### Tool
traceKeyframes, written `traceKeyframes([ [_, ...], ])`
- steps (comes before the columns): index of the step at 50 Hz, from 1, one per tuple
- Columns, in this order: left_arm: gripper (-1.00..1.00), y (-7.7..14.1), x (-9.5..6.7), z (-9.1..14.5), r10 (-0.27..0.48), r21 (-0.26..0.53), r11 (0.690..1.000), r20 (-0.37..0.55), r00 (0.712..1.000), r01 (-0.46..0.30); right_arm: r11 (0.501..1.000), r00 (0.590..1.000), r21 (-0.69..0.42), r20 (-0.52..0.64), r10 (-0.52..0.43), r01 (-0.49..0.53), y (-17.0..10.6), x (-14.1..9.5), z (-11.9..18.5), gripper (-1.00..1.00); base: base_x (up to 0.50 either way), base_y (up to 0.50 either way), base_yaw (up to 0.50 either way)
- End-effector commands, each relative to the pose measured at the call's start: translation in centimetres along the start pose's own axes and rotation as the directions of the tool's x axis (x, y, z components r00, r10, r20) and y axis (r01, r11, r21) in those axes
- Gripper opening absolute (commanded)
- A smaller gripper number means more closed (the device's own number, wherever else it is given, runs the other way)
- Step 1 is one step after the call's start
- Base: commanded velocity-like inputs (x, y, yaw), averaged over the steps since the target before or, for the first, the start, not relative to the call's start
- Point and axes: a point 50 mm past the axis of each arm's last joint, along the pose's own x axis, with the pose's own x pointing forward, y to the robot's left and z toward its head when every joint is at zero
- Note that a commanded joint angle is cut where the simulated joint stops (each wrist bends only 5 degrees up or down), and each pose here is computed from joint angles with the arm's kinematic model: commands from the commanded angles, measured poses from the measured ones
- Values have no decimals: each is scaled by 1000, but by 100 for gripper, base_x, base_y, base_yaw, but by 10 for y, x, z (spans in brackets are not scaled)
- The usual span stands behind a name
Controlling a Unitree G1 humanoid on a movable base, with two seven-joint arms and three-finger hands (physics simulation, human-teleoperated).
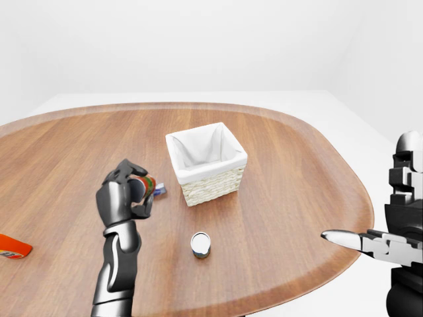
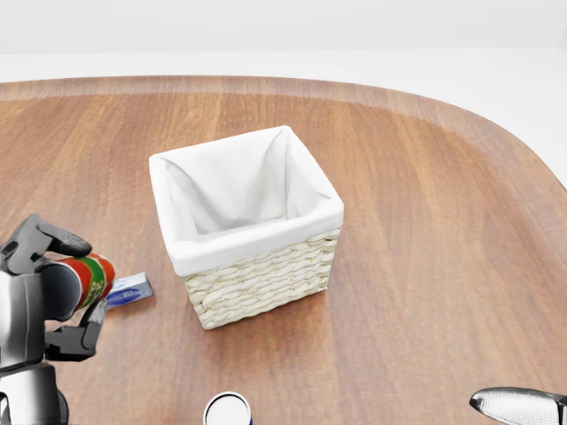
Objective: Pick up the tomato sauce, and put it in the basket.
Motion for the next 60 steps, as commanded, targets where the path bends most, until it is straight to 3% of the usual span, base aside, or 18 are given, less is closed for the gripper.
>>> traceKeyframes([
  [1, -100, 107, -3, 43, 551, -318, 799, 48, 833, -511, 1000, 1000, 1, 6, 0, 0, 0, 0, 0, 100, 0, 0, 0],
  [6, -100, 125, -13, 47, 612, -370, 743, 36, 790, -558, 1000, 1000, 1, 7, 0, 0, 0, 0, 0, 100, 0, 0, 0],
  [7, -100, 137, -19, 55, 649, -444, 692, 36, 760, -569, 1000, 1000, 1, 9, 1, -1, 1, 0, 0, 100, 0, 0, 0],
  [11, -100, 153, -29, 92, 672, -567, 662, 160, 723, -490, 1000, 1000, 1, 12, 5, -5, 2, 0, 0, 100, 0, 0, 0],
  [16, -100, 171, -30, 151, 743, -704, 606, 335, 579, -370, 1000, 1000, 3, 12, 6, -6, 2, 0, 0, 100, 0, 0, 0],
  [17, -100, 174, -26, 164, 757, -704, 608, 376, 535, -366, 1000, 1000, 5, 16, 6, -6, 2, 0, 0, 100, 0, 0, 0],
  [21, -100, 173, 11, 204, 763, -744, 598, 415, 495, -299, 1000, 1000, 5, 17, 5, -6, 1, 0, 0, 100, 0, 0, 0],
  [26, -100, 165, 74, 237, 716, -703, 648, 433, 548, -293, 1000, 1000, 5, 18, 4, -4, 1, 1, 1, 100, 0, 0, 0],
  [28, -100, 165, 92, 259, 724, -676, 666, 483, 492, -317, 1000, 1000, 8, 23, 3, -3, 1, 1, 1, 100, 0, 0, 0],
  [31, -100, 158, 120, 277, 697, -642, 697, 505, 509, -318, 1000, 1000, 11, 24, 6, -6, 2, 1, 1, 100, 0, 0, 0],
  [34, -100, 146, 152, 293, 629, -585, 754, 508, 588, -301, 1000, 1000, 15, 27, 8, -8, 2, 1, 1, 100, 0, 0, 0],
  [35, -100, 136, 168, 302, 570, -583, 775, 479, 667, -243, 1000, 1000, 16, 23, 9, -10, 1, 1, 1, 100, 0, 0, 0],
  [38, -100, 103, 197, 309, 396, -375, 899, 470, 789, -227, 1000, 1000, 21, 23, 8, -8, 0, 2, 2, 100, 0, 0, 0],
  [39, -100, 98, 200, 308, 364, -370, 907, 442, 820, -203, 1000, 1000, 21, 24, 7, -8, 0, 2, 2, 100, 0, 0, 0],
  [41, -100, 82, 202, 306, 289, -259, 948, 459, 840, -185, 1000, 1000, 25, 21, 5, -6, -1, 2, 2, 100, 0, 0, 0],
  [49, -100, 39, 198, 282, 122, -18, 991, 489, 864, -130, 1000, 1000, 29, 9, 2, -2, -2, 2, 2, 100, 0, 0, 0],
  [55, -100, 8, 193, 266, -128, 24, 991, 418, 899, 130, 1000, 1000, 29, 20, 7, -8, 1, 3, 2, 100, 0, 0, 0],
  [60, -100, -20, 186, 250, -344, -40, 928, 290, 893, 370, 999, 1000, 32, 27, 8, -9, 1, 3, 2, 100, 0, 0, 0],
])
